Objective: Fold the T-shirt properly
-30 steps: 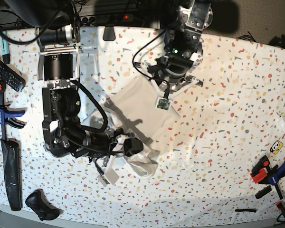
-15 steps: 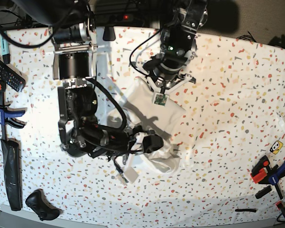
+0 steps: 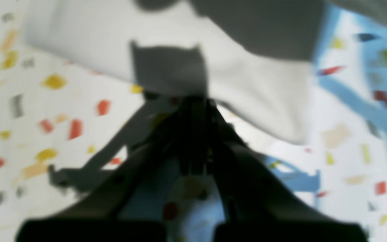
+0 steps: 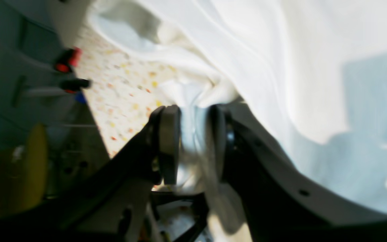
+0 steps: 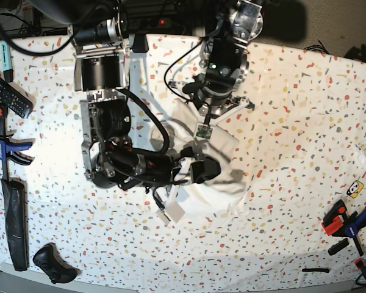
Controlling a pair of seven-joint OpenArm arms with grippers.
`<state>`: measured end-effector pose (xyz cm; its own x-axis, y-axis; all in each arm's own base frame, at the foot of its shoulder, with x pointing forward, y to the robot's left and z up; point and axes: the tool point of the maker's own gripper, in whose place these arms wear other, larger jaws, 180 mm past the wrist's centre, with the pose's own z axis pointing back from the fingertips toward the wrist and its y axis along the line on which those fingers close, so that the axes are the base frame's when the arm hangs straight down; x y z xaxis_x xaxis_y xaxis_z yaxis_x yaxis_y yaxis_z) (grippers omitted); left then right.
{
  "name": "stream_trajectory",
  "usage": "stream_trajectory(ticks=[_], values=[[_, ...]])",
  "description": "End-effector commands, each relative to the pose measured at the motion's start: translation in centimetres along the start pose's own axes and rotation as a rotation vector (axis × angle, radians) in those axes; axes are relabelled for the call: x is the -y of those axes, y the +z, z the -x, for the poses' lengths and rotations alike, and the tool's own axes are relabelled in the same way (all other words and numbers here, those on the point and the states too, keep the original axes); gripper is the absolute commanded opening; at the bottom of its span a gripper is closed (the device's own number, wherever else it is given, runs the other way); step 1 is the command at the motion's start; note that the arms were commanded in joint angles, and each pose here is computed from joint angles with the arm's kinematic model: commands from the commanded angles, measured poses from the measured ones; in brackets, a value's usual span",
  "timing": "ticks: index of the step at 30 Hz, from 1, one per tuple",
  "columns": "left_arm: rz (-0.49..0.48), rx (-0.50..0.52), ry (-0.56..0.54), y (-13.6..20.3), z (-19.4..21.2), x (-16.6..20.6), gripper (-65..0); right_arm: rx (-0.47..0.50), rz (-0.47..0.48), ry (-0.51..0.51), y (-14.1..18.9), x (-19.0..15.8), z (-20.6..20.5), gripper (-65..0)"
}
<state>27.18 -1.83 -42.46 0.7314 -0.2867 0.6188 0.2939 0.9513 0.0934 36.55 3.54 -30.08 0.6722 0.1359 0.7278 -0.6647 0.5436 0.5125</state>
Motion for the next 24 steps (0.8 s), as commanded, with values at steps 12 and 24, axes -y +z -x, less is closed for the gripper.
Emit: stream_trajectory(ticks=[12, 24], values=[[-0.448, -0.125, -0.186, 1.9, 1.4, -8.2, -65.0, 0.081, -0.025, 0.055, 0.4, -0.9, -3.5, -47.9], [-0.532, 0.237, 0.011, 8.3, -8.0, -11.3, -65.0, 0.166, 0.099, 0.126, 2.9, 1.5, -8.6, -65.0]])
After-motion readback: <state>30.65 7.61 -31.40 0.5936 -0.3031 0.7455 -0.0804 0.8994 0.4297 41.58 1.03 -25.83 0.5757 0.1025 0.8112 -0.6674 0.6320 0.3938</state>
